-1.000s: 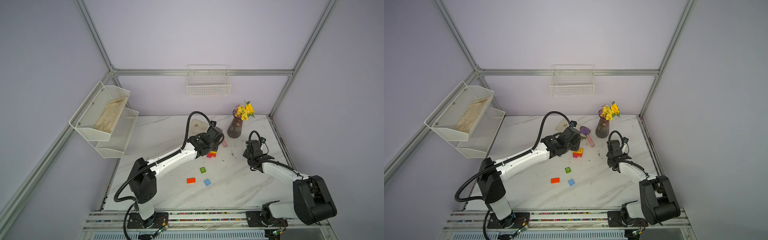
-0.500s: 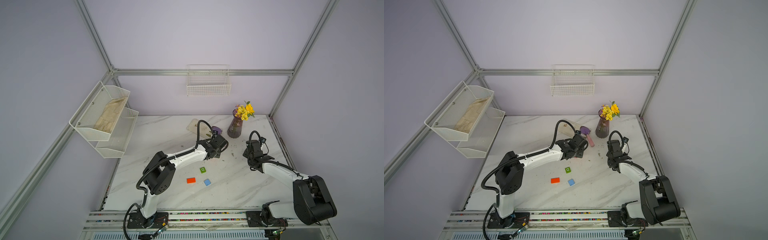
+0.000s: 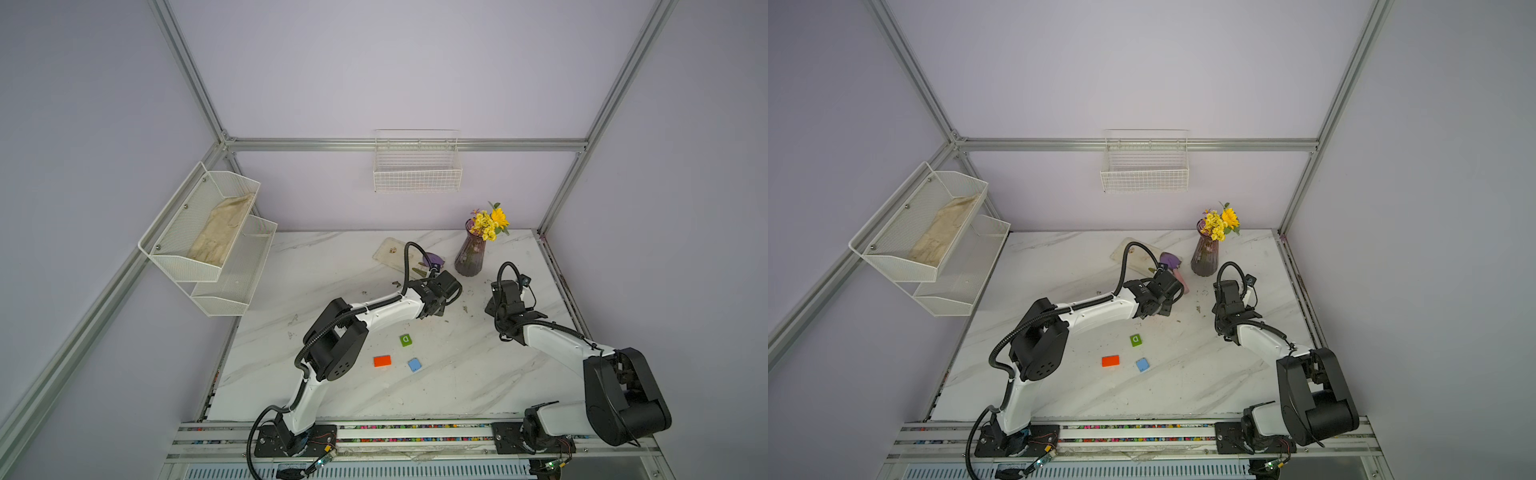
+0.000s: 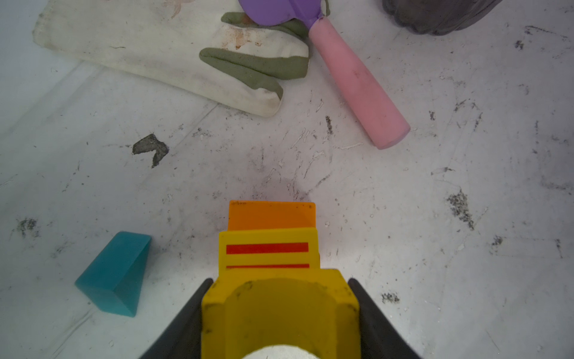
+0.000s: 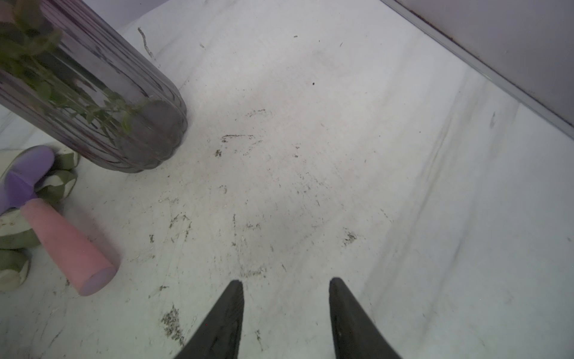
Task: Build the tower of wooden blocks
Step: 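Lower the yellow arch block onto the striped yellow block and open the left gripper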
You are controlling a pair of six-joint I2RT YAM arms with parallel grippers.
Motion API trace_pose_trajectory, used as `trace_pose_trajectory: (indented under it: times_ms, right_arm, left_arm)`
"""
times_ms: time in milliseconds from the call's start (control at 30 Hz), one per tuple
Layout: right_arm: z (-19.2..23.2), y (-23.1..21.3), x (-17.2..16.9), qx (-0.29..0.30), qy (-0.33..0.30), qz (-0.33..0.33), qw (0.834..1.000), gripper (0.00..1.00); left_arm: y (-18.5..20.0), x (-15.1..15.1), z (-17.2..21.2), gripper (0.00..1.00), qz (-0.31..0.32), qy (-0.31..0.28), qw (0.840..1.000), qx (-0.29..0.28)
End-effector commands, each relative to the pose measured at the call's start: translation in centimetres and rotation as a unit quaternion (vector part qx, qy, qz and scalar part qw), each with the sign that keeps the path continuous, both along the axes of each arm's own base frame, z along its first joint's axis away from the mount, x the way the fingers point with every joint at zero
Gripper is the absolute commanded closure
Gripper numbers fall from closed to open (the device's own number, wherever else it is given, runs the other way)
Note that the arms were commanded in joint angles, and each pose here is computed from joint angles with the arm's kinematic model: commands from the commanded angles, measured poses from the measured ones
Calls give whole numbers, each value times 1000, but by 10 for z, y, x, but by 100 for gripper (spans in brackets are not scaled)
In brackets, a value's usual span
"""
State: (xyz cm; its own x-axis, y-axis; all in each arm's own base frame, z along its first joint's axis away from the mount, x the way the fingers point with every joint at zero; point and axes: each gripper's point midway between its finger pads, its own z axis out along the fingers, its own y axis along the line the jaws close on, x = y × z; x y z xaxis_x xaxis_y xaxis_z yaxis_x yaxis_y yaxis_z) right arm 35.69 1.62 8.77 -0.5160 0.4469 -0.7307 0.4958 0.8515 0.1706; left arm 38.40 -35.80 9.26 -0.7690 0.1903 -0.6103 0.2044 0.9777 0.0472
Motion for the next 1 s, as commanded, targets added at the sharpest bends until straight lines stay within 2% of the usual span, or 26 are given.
trace_pose_trajectory:
  times_ms: [0, 633, 967]
  right_arm:
    - [4, 2, 5, 3, -7, 1, 1000, 52]
    - [3, 2, 6, 4, -5, 4, 1000, 52]
    - [3, 3, 6, 4, -5, 5, 1000, 52]
  left_arm:
    - [-12, 21, 44, 63, 12, -44, 998, -34]
    - [-6, 38, 33, 58, 28, -33, 999, -28]
    - [-6, 40, 30, 50, 30, -28, 999, -27]
